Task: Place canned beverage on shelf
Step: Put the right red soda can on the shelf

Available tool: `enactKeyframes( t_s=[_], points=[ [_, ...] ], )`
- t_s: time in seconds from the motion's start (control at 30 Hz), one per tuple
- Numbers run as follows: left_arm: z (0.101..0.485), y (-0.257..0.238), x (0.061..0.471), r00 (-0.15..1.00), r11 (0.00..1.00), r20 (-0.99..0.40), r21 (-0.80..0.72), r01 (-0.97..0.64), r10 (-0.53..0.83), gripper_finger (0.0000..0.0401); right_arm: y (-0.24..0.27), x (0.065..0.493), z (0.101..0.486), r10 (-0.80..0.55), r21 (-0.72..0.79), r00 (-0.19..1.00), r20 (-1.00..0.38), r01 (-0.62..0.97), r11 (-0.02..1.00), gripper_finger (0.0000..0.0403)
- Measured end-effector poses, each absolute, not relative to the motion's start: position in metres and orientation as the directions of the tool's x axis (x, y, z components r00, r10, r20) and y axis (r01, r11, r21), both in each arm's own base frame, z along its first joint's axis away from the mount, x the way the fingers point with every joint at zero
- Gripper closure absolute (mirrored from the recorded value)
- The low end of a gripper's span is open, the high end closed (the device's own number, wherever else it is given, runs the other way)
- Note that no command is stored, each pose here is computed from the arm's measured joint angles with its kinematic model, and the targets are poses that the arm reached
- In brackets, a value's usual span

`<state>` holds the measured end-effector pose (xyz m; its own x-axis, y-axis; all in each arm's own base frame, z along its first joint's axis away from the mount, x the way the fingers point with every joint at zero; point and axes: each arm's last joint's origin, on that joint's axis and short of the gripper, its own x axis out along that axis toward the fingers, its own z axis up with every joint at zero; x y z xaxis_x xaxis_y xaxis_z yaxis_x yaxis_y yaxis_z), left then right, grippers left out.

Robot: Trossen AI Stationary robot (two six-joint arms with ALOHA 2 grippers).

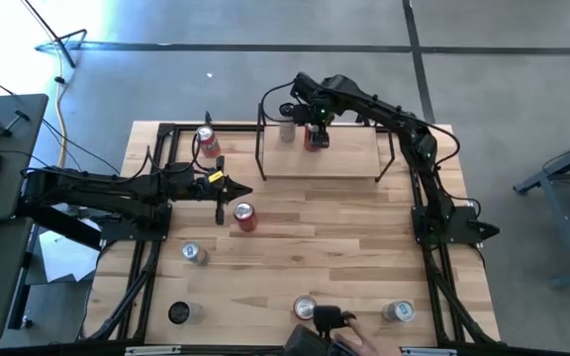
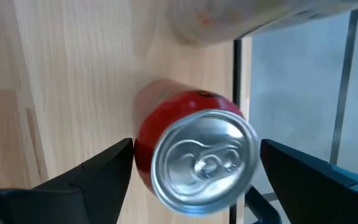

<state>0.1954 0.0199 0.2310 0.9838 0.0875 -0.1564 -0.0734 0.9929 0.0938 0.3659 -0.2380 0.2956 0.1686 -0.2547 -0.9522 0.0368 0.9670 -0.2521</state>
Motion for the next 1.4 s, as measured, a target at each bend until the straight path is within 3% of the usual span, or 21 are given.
enactKeyframes(
  t_s=[0.3, 0.43, 0.53, 0.67, 0.8, 0.87, 1.03, 1.17, 1.4],
  points=[
    [0.231, 0.020, 0.195, 0.984, 0.993, -0.156, 0.094, -0.073, 0.087, 0.0398, -0.233, 0.363, 0.334, -0.321, -0.303, 0.220, -0.921, 0.112, 0.946, 0.0070],
    [0.231, 0.020, 0.195, 0.984, 0.993, -0.157, 0.093, -0.073, 0.087, 0.0398, -0.224, 0.358, 0.349, -0.309, -0.270, 0.256, -0.916, 0.178, 0.946, 0.0098],
    [0.231, 0.020, 0.195, 0.984, 0.993, -0.157, 0.094, -0.073, 0.087, 0.0398, -0.216, 0.352, 0.343, -0.258, -0.211, 0.262, -0.930, 0.194, 0.958, 0.0150],
    [0.231, 0.020, 0.195, 0.984, 0.992, -0.157, 0.102, -0.072, 0.087, 0.0398, -0.201, 0.341, 0.327, -0.253, -0.205, 0.263, -0.931, 0.196, 0.959, 0.0251],
    [0.231, 0.020, 0.195, 0.984, 0.991, -0.156, 0.110, -0.071, 0.087, 0.0398, -0.176, 0.327, 0.315, -0.327, -0.248, 0.404, -0.855, 0.236, 0.940, 0.0366],
    [0.231, 0.020, 0.195, 0.984, 0.991, -0.156, 0.111, -0.071, 0.088, 0.0398, -0.167, 0.320, 0.302, -0.356, -0.256, 0.479, -0.803, 0.263, 0.930, 0.0392],
    [0.234, 0.020, 0.196, 0.988, 0.991, -0.128, 0.112, -0.074, 0.089, 0.0398, -0.157, 0.309, 0.262, -0.415, -0.230, 0.607, -0.678, 0.361, 0.904, 0.0372],
    [0.235, 0.020, 0.196, 0.990, 0.991, -0.113, 0.113, -0.076, 0.088, 0.0398, -0.157, 0.304, 0.231, -0.418, -0.211, 0.613, -0.670, 0.382, 0.900, 0.0386],
    [0.236, 0.020, 0.196, 0.990, 0.991, -0.105, 0.111, -0.077, 0.089, 0.0398, -0.164, 0.300, 0.222, -0.455, -0.210, 0.627, -0.632, 0.427, 0.879, 0.0399]
  ],
)
